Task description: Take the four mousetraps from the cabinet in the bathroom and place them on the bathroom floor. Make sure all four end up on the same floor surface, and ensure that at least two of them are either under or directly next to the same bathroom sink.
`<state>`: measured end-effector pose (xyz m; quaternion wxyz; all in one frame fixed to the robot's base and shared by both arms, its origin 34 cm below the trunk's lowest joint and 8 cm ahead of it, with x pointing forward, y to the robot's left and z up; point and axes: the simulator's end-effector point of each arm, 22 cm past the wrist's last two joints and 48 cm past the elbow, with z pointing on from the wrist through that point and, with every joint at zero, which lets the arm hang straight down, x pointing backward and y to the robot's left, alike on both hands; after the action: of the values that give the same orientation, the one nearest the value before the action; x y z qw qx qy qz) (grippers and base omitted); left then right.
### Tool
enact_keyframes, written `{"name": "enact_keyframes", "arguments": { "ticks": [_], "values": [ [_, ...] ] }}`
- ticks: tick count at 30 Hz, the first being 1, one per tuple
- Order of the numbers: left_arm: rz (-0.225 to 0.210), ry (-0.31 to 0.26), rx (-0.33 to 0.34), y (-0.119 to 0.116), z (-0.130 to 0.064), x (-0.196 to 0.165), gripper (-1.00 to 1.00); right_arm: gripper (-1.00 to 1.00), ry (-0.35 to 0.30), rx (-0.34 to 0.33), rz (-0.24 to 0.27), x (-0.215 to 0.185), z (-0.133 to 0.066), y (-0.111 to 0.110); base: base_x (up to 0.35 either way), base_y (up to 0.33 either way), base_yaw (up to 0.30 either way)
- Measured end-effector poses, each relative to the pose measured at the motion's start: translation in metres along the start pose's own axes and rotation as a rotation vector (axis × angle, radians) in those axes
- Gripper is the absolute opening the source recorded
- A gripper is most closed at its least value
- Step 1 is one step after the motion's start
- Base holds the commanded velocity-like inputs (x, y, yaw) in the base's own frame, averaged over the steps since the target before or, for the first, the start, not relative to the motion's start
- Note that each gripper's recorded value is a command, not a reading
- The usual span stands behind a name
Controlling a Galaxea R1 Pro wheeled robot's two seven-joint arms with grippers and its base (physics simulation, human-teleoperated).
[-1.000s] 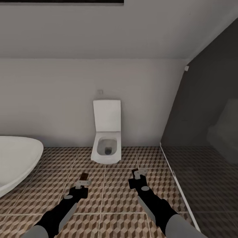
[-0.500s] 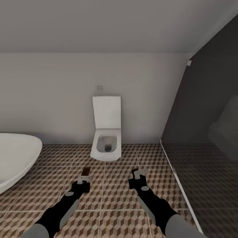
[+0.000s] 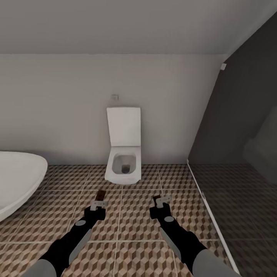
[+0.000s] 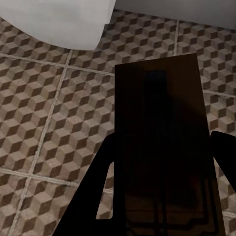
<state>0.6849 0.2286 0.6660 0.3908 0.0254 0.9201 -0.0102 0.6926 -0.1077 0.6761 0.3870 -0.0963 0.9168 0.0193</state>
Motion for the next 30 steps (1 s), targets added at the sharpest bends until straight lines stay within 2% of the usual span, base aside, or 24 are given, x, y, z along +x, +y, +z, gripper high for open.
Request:
{"name": "enact_keyframes", "arguments": {
  "ticks": [18, 30],
  "values": [
    [-0.002, 0.027, -0.001, 0.000, 0.024, 0.034, -1.00, -1.00, -0.049, -0.024, 0.015, -0.003, 0.020, 0.011, 0.000, 0.000, 0.000],
    [-0.002, 0.039, 0.000, -0.001, 0.040, 0.055, -1.00, -1.00, -0.113, -0.051, 0.035, -0.019, 0.028, 0.024, 0.000, 0.000, 0.000]
  ]
}}
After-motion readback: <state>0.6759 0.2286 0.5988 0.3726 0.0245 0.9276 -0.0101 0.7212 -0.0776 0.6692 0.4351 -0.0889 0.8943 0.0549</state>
